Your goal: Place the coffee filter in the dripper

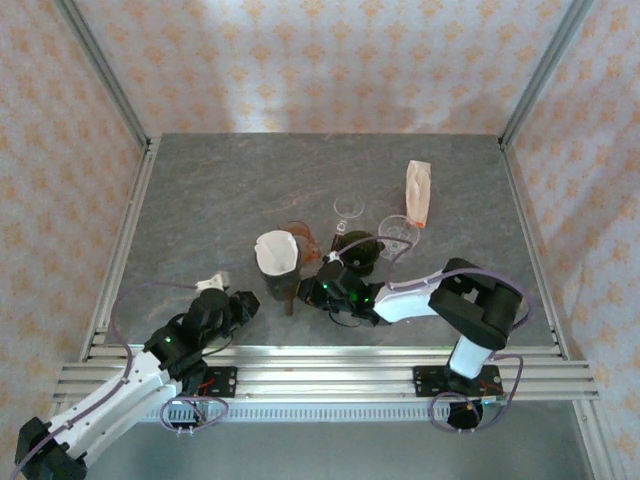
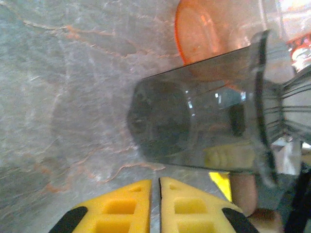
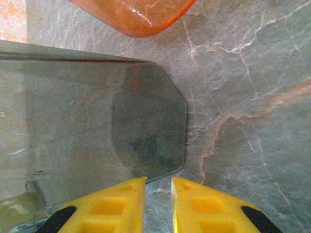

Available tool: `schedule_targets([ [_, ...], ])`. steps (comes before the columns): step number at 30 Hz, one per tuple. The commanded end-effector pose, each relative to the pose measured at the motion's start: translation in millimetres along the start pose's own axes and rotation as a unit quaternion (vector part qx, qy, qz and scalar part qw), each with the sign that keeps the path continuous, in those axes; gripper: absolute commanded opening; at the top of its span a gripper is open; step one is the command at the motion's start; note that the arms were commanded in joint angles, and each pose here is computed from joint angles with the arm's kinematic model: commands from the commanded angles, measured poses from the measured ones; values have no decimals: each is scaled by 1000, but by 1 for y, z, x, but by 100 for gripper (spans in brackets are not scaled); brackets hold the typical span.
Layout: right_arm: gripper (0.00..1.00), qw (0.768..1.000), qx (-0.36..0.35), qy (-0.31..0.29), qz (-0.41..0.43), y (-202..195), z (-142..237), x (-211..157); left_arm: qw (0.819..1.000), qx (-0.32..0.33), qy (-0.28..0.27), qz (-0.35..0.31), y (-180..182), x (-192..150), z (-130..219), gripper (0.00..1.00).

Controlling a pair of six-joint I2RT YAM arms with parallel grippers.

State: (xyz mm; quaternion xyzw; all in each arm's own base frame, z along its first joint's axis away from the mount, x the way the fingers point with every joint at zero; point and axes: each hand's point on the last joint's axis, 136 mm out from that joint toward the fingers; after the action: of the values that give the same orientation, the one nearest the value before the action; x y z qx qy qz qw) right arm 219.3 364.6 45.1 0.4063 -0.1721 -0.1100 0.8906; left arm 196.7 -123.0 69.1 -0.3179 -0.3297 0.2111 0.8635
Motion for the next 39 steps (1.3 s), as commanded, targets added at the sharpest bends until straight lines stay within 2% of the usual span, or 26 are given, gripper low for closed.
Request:
schedule_targets([
  [1, 21, 1000, 17, -20, -7, 16, -7, 8, 999, -39, -13, 4, -15, 11, -8, 5],
  [3, 21, 1000, 18, -20, -10, 18, -10, 9, 999, -40, -11, 14, -12, 13, -13, 0],
  [11, 21, 999, 17, -28, -16, 25, -21, 15, 999, -30, -20, 33, -1, 21, -25, 0],
  [21, 21, 999, 20, -39, -31, 33, -32, 32, 998, -32, -40, 36, -7, 43, -33, 0],
  [39, 21, 997, 25, -56, -54, 36, -50, 65, 998, -31, -45, 34, -20, 74, -72, 0],
])
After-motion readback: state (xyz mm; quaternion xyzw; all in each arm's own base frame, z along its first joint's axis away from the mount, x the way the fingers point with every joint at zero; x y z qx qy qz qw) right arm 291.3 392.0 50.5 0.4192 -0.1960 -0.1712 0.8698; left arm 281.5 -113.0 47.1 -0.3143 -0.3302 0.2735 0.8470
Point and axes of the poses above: each hand's point on the last joint's axis, 136 mm out from that joint toward the fingers, its own z axis back along the fingers, its own y axis along the line the jaws close on, x = y × z, and after that the axes turned 5 degrees about -z, right-handed
